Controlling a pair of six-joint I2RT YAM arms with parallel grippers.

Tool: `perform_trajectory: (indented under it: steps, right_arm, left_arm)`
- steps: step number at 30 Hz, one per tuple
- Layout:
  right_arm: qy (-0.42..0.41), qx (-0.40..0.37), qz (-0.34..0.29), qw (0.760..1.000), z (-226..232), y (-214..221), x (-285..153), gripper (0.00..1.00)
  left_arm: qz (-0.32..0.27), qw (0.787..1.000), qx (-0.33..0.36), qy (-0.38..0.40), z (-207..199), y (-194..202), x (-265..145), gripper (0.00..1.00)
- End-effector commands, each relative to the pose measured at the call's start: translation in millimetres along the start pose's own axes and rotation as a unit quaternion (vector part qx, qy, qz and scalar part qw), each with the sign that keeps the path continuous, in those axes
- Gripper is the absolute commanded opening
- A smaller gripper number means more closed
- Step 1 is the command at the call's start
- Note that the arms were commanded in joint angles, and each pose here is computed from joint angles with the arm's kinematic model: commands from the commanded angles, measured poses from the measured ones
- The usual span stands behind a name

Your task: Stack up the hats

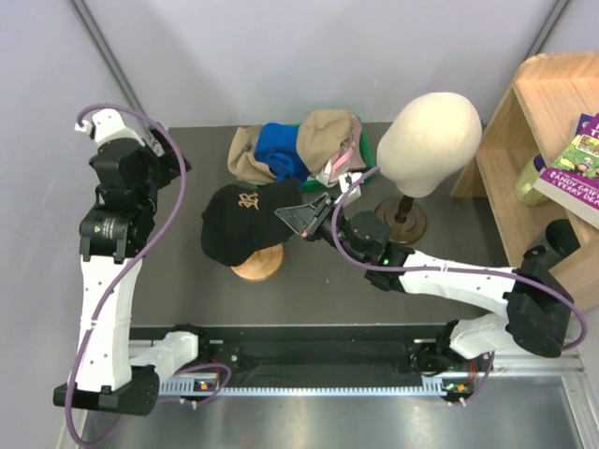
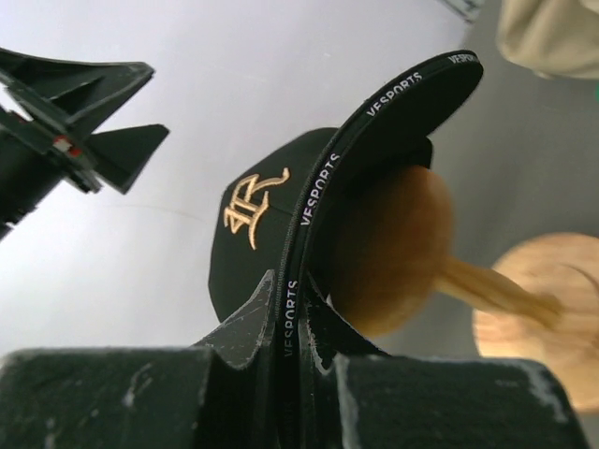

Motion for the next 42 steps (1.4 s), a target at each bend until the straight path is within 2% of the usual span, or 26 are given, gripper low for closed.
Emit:
perform_trajectory:
  steps: [1, 5, 10, 13, 17, 22, 24, 28, 30, 33, 34, 37, 42]
  right_arm:
    - [-0.002, 0.002, -0.027, 1.000, -2.7, -13.0, -12.1, 0.00]
    - [0.020, 0.015, -0.023, 0.999, -26.7, -7.2, -16.4, 0.00]
    - [0.048, -0.012, -0.020, 0.999, -42.6, -5.0, -11.2, 0.00]
    - [0.071, -0.007, -0.029, 0.997, -55.2, -5.3, -12.6, 0.00]
    - [0.106, -0.006, -0.035, 0.994, -70.4, -3.9, -15.5, 0.00]
    - [0.128, -0.013, -0.023, 0.991, -80.5, 1.8, -13.9, 0.02]
    - [0.136, -0.018, -0.016, 0.990, -84.3, 3.8, -14.6, 0.07]
    - [0.163, -0.032, -0.004, 0.986, -93.1, 6.8, -20.5, 0.26]
    - [0.170, -0.035, 0.000, 0.985, -97.5, 8.3, -25.9, 0.32]
    - [0.164, -0.051, 0.005, 0.985, -97.3, 7.6, -31.1, 0.54]
    - [0.161, -0.058, 0.010, 0.985, -97.0, 7.9, -31.9, 0.70]
    - [0.160, -0.075, 0.015, 0.984, -94.4, 5.9, -31.7, 0.86]
    - [0.164, -0.089, 0.018, 0.982, -92.6, 3.4, -35.7, 0.92]
  left_arm:
    - [0.020, 0.997, -0.014, 0.068, -10.4, 13.3, 6.1, 0.99]
    - [0.032, 0.996, -0.009, 0.089, -12.5, 23.2, 10.0, 0.99]
    - [0.046, 0.995, 0.014, 0.089, -8.6, 33.4, 11.2, 0.99]
    - [0.065, 0.991, 0.014, 0.118, -11.0, 42.0, 9.4, 0.99]
    - [0.118, 0.975, -0.003, 0.190, -15.1, 71.6, 4.3, 0.99]
    - [0.151, 0.962, -0.042, 0.225, -15.0, 98.6, -0.7, 0.99]
    - [0.160, 0.959, -0.053, 0.229, -12.8, 107.6, -3.5, 0.99]
    - [0.168, 0.958, -0.061, 0.226, -9.9, 116.8, -4.9, 0.99]
    - [0.168, 0.957, -0.063, 0.229, -9.8, 119.3, -4.5, 0.99]
    - [0.174, 0.956, -0.066, 0.226, -8.7, 125.8, -2.1, 0.99]
    - [0.177, 0.956, -0.065, 0.224, -8.0, 128.8, -1.3, 0.99]
    - [0.178, 0.956, -0.066, 0.223, -7.6, 132.0, 0.5, 0.99]
    - [0.151, 0.958, -0.067, 0.233, -10.2, 120.6, -1.7, 0.99]
Point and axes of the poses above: each gripper's point midway between its finger pads, its own x axis out along the fingers, its own z axis along the line the jaws close on, y = z × x, the point moved 10 cm from there along -x, back along the fingers, and after that the axes turned 3 degrees about x, right-handed, at the moved point
